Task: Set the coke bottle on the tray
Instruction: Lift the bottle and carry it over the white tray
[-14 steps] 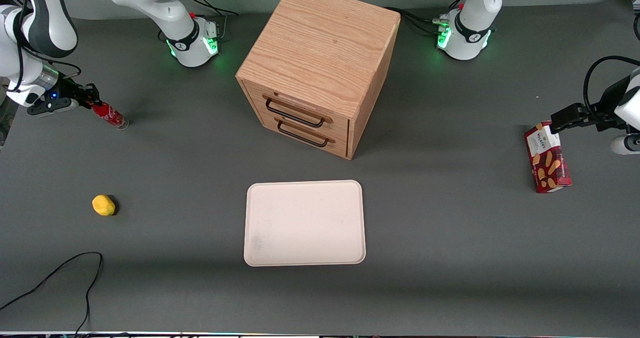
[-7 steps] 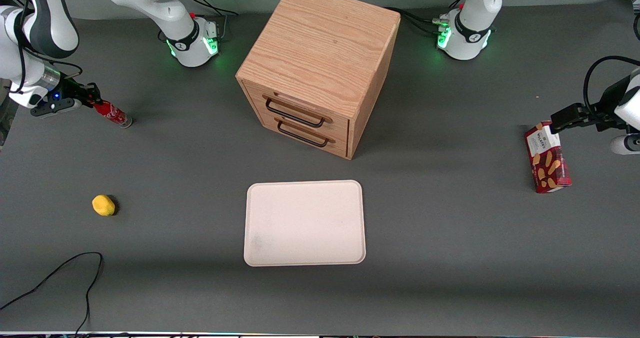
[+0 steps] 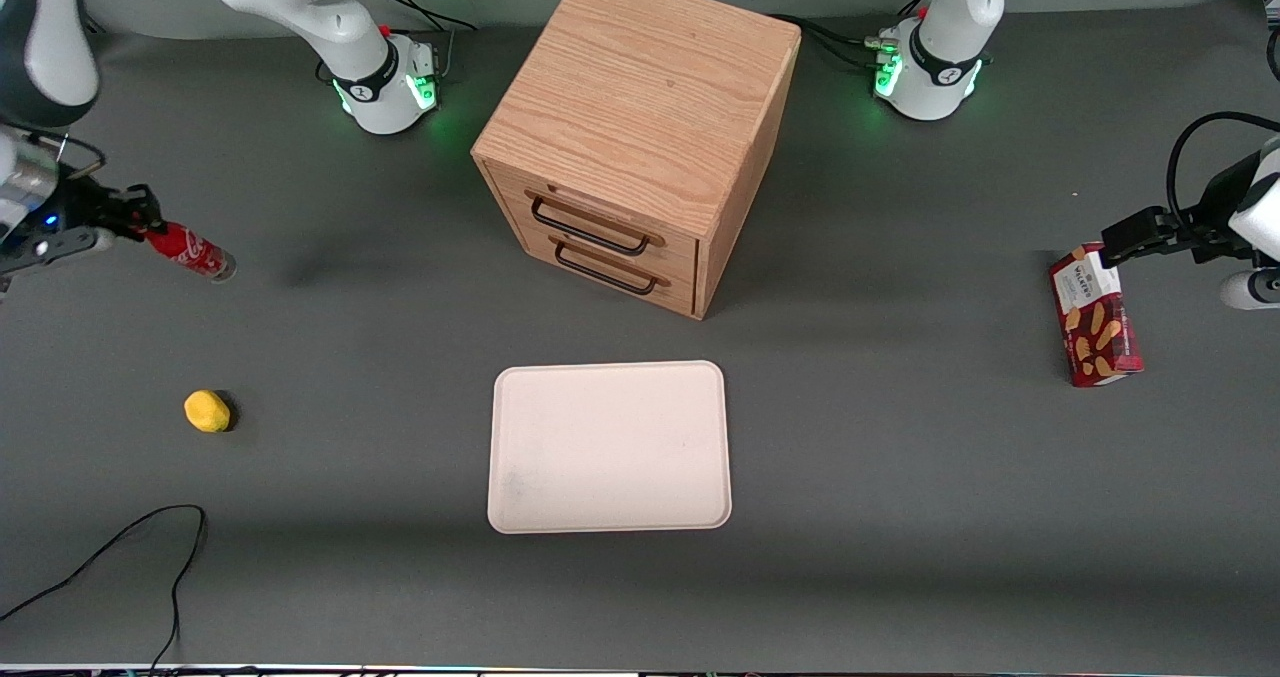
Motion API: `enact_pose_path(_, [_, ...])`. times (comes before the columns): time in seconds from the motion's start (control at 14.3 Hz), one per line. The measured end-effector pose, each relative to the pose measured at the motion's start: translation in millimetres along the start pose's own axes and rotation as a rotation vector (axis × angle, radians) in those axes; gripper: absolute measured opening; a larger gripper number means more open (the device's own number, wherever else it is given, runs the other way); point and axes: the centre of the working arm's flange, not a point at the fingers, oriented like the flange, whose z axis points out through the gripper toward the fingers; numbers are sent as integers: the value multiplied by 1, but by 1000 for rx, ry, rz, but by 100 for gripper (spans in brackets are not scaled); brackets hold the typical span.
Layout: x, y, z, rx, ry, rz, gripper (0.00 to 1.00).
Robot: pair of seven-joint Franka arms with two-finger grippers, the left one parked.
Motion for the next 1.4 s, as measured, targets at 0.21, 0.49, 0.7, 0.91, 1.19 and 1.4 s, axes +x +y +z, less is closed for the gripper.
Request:
enact_pose_path(0.21, [66,-27,-58,-4,-22,-27,32])
enact_pose_path(0.49, [133,-76,-105,12,29,-56,32])
enact_pose_path(0.7, [172,-136,-121,18,75,-44,32])
enact_pose_path(0.91, [213,-214,-123,20,104,-74,32])
enact_pose_path(1.19, [267,-275,-85,41,134,-119,32])
enact_pose_path(1.4, [303,-306,-40,25,163,-134,32])
